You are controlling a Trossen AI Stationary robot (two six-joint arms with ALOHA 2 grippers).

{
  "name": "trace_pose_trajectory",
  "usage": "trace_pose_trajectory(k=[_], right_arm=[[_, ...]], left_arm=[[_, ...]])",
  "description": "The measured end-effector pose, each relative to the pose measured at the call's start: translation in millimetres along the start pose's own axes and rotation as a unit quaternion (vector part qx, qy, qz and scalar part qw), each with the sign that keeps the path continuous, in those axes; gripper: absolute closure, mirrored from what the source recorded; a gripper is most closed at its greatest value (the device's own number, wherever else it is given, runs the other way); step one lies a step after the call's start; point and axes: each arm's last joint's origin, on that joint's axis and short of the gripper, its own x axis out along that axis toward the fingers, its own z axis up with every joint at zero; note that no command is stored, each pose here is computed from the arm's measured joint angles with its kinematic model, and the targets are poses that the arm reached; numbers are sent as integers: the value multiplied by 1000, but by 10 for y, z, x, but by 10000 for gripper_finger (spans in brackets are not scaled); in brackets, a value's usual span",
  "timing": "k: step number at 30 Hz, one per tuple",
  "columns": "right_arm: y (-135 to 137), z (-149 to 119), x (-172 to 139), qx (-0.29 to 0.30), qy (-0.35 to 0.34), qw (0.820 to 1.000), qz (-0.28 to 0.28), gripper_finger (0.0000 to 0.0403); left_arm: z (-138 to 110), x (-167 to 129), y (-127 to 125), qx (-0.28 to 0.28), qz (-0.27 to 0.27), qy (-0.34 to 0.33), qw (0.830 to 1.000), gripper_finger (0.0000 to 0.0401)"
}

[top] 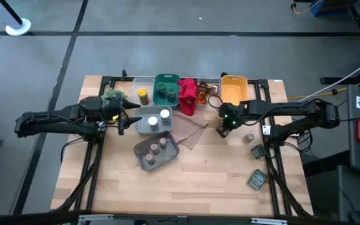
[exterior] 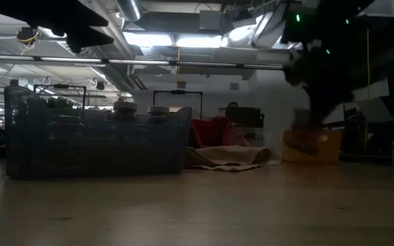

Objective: Sort spices by type
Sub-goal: Put the orange seasoning pack into the right transparent bin

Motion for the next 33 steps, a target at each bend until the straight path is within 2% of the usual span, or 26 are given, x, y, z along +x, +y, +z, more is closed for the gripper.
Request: trace_pose_trajectory(k=[7,11,16,20,28,33], right_arm=[[319,152,-213,-43,-94,993,63,400],[462,272,-293,-89,-175,974,112,399],[586,420,-407,-161,-273,934,165,400],[667,489,-500,-226,-331,894,202,399],[773,531,-637,-325,-385,817,281,397],[812,537,-700,-365,-406,776,316,397]], left_arm=[[60,101,-15,-3,-2,-26,1000,132],[117,216,-29,23,0,-53,998,132],[187,405,-47,29,8,-95,995,132],[196,561,-62,36,9,-112,993,132],[227,805,38,0,-38,-139,989,132],[333,968,119,12,-76,-130,989,132]])
